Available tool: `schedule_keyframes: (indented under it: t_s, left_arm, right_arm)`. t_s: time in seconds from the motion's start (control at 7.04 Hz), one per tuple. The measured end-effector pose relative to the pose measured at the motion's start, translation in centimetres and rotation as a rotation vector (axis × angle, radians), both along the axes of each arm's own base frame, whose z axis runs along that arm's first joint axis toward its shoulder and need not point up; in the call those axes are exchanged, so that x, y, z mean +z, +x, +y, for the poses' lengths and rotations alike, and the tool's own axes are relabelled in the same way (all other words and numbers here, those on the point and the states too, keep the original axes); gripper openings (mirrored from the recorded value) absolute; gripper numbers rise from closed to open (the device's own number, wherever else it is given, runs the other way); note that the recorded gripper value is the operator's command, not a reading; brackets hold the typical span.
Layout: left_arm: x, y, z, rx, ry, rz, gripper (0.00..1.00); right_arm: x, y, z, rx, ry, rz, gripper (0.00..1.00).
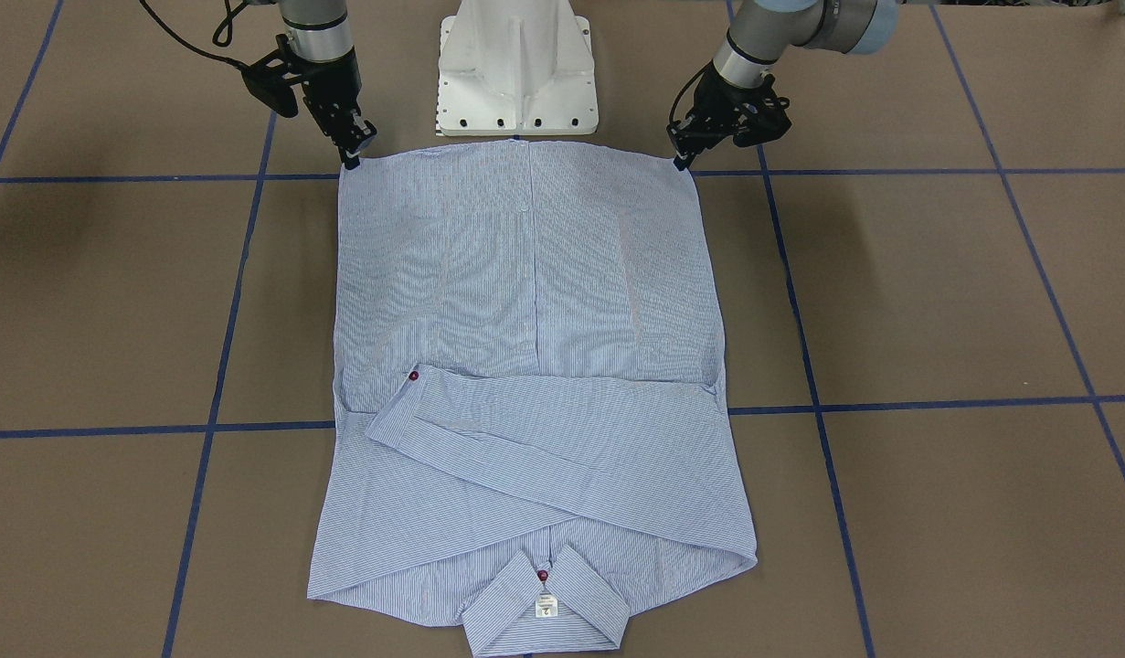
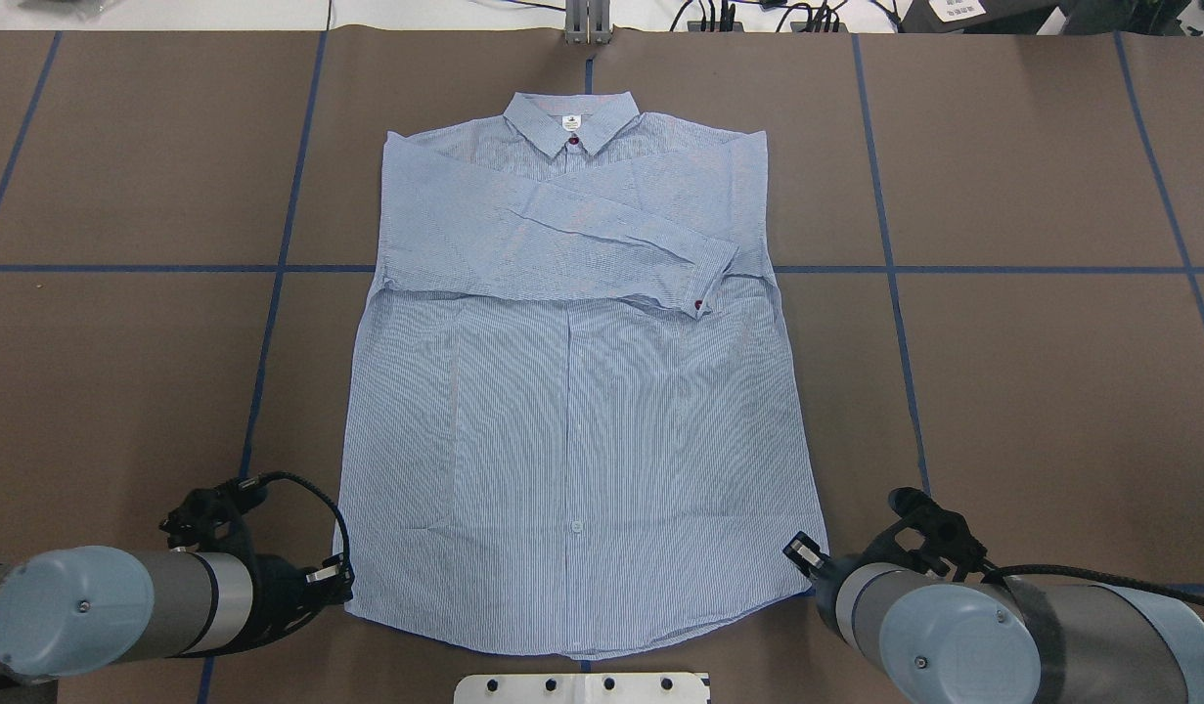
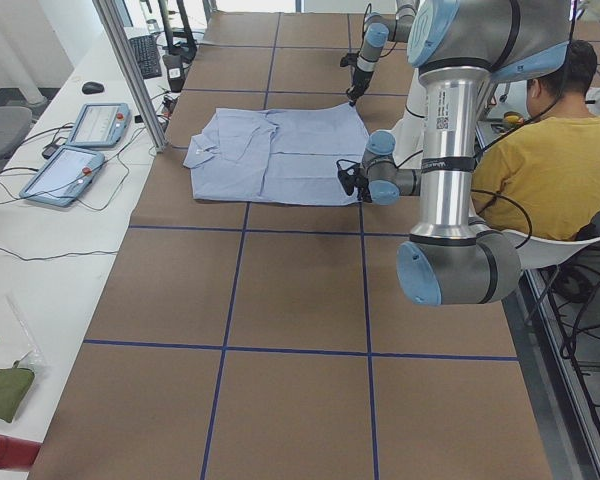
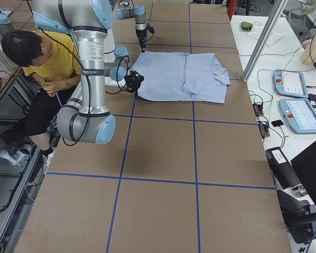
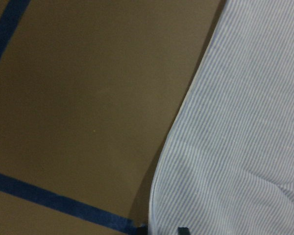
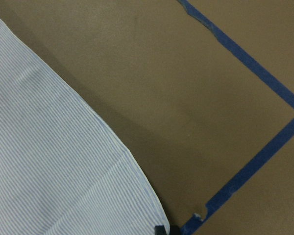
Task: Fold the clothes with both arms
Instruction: 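Grasp the hem corners with both grippers, then lift the hem with both grippers and fold it toward the collar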
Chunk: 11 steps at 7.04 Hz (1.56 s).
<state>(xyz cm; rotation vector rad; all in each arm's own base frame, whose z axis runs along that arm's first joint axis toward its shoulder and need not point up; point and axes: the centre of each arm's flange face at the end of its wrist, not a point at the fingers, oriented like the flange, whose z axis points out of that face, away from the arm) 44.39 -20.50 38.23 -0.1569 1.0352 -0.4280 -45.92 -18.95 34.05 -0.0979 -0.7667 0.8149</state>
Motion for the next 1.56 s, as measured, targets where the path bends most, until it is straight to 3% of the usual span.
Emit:
schedule_keyframes:
  t_s: [0.57, 0.85, 1.14, 1.56]
  left_arm:
    - [-3.6, -5.8, 1.0, -0.006, -0.032, 0.061, 0.0]
    - [-6.8, -7.9, 0.4, -0.019, -0.062, 0.119, 0.0]
    - [-9.4, -10.0, -6.7, -0.145, -0.064, 0.178, 0.0]
    - [-11.7, -11.3, -20.3, -0.335, -0.082, 0.177, 0.0]
  right_arm:
    - [-3.1, 2.6, -0.1, 0.009, 0.008, -0.066, 0.0]
    - [-4.6, 5.2, -2.2, 0.065, 0.014, -0.096, 0.0]
    - [-6.8, 6.8, -6.6, 0.171, 0.033, -0.141, 0.0]
    - [-9.0, 8.0, -16.6, 0.37, 0.062, -0.158, 0.0]
